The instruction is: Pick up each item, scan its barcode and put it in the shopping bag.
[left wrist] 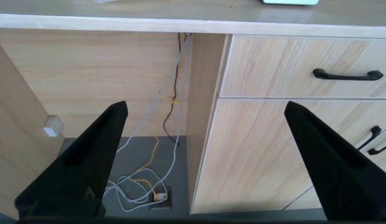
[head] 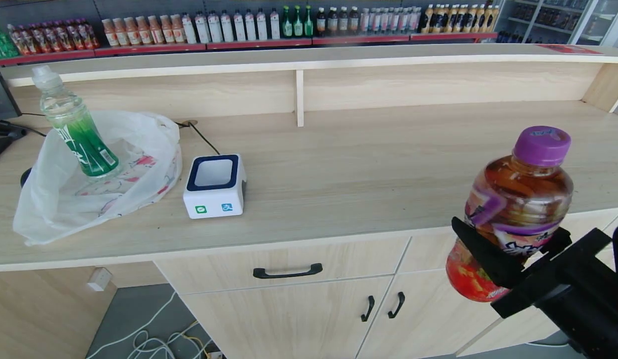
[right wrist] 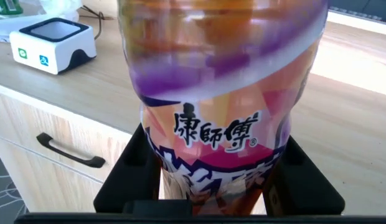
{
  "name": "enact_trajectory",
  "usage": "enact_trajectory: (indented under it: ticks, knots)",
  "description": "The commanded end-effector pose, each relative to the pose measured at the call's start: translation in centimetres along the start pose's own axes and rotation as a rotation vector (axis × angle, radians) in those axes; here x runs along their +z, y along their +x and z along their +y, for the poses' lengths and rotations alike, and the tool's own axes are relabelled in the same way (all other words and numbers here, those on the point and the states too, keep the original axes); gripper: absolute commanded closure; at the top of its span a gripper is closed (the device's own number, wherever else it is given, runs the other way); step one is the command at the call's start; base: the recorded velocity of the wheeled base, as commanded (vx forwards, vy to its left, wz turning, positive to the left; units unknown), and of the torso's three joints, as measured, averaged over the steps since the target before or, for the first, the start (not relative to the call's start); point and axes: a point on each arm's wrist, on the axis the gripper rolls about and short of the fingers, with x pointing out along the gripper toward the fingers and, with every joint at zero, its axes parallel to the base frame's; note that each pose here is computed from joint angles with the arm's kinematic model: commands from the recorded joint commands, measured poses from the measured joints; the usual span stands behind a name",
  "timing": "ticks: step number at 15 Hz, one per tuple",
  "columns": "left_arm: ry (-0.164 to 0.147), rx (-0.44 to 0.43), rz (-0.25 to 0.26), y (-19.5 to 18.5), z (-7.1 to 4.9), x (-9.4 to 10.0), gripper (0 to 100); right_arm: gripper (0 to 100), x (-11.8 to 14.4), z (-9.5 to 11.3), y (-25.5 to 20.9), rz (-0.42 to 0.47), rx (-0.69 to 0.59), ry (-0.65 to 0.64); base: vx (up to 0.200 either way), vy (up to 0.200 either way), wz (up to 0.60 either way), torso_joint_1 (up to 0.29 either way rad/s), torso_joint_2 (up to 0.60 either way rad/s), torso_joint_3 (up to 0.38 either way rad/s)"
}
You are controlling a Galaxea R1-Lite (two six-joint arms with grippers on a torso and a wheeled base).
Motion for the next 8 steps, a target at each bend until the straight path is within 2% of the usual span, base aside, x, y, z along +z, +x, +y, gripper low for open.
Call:
enact_trajectory:
  ticks: [1, 3, 4, 8]
  knots:
    - [0.000, -0.001, -0.001, 0.0, 0.0, 0.0, 0, 100, 1.1, 1.9, 0.3, -0.052, 0.089, -0.034, 0.000, 0.000, 0.00, 0.000, 0.00, 0.000]
    - [0.000, -0.001, -0.001, 0.0, 0.0, 0.0, 0, 100, 2.6, 5.4, 0.9, -0.117, 0.222, -0.034, 0.000, 0.000, 0.00, 0.000, 0.00, 0.000]
    - [0.000, 0.001, -0.001, 0.0, 0.0, 0.0, 0, 100, 2.8, 6.1, 1.0, -0.127, 0.245, -0.039, 0.000, 0.000, 0.00, 0.000, 0.00, 0.000]
    - [0.000, 0.001, -0.002, 0.0, 0.0, 0.0, 0, 100, 2.8, 6.4, 0.2, -0.155, 0.267, -0.206, 0.000, 0.000, 0.00, 0.000, 0.00, 0.000]
